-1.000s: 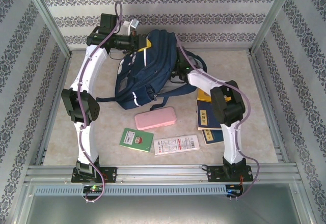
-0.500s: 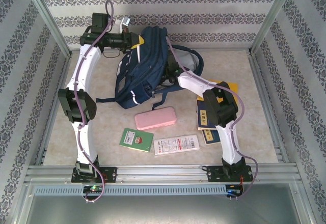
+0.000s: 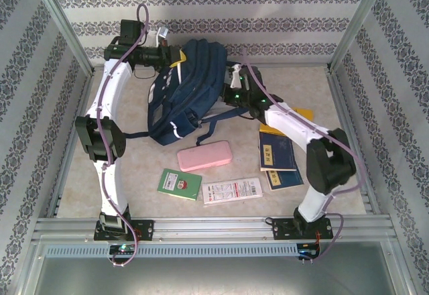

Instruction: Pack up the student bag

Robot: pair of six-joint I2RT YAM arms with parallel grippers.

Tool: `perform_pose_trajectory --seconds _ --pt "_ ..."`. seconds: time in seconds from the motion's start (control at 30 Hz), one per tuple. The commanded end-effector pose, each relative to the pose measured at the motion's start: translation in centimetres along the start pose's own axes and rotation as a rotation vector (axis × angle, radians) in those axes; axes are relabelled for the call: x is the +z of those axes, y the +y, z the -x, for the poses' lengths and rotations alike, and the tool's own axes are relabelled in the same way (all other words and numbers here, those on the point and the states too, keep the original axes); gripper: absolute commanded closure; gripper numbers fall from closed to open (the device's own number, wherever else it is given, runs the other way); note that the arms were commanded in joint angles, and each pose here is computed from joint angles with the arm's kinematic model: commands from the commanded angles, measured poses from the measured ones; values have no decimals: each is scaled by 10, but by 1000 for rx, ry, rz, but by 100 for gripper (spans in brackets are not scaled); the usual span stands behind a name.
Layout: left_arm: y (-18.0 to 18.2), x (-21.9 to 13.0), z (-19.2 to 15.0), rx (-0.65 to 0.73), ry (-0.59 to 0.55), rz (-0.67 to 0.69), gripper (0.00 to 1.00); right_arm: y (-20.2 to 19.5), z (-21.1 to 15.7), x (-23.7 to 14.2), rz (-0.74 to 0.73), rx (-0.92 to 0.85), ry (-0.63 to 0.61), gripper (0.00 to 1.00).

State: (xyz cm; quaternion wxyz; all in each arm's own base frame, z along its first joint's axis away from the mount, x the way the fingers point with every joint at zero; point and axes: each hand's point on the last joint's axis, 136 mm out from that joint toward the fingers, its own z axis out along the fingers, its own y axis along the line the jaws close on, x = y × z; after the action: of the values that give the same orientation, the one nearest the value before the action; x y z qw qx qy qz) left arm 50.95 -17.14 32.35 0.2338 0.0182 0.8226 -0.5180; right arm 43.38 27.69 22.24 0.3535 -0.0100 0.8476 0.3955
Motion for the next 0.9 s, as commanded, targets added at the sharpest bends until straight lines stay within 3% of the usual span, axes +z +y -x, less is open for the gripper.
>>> perform_pose_trajectory --seconds 0.0,0.2,0.3,0.37,0.63,0.73,0.8,0.87 --pt "2 -24 17 74 -95 96 100 3 26 -42 -56 -114 -136 12" --pt "30 -15 12 39 -84 203 100 39 8 -75 65 -372 -122 18" --pt "47 -15 9 35 -77 286 100 31 12 -91 -11 -409 -147 16" --pt "52 -13 8 24 -75 296 100 37 9 -97 13 -449 -133 16" --pt "66 9 -7 -13 -32 325 100 75 -61 -87 96 -677 99 17" --pt "73 19 -17 -36 -24 333 89 82 -94 -84 150 -739 217 18" --pt "81 21 -20 -73 -43 329 68 81 -116 -83 160 -841 301 18" --pt "87 18 -23 -106 -57 333 55 76 -131 -80 166 -938 357 17"
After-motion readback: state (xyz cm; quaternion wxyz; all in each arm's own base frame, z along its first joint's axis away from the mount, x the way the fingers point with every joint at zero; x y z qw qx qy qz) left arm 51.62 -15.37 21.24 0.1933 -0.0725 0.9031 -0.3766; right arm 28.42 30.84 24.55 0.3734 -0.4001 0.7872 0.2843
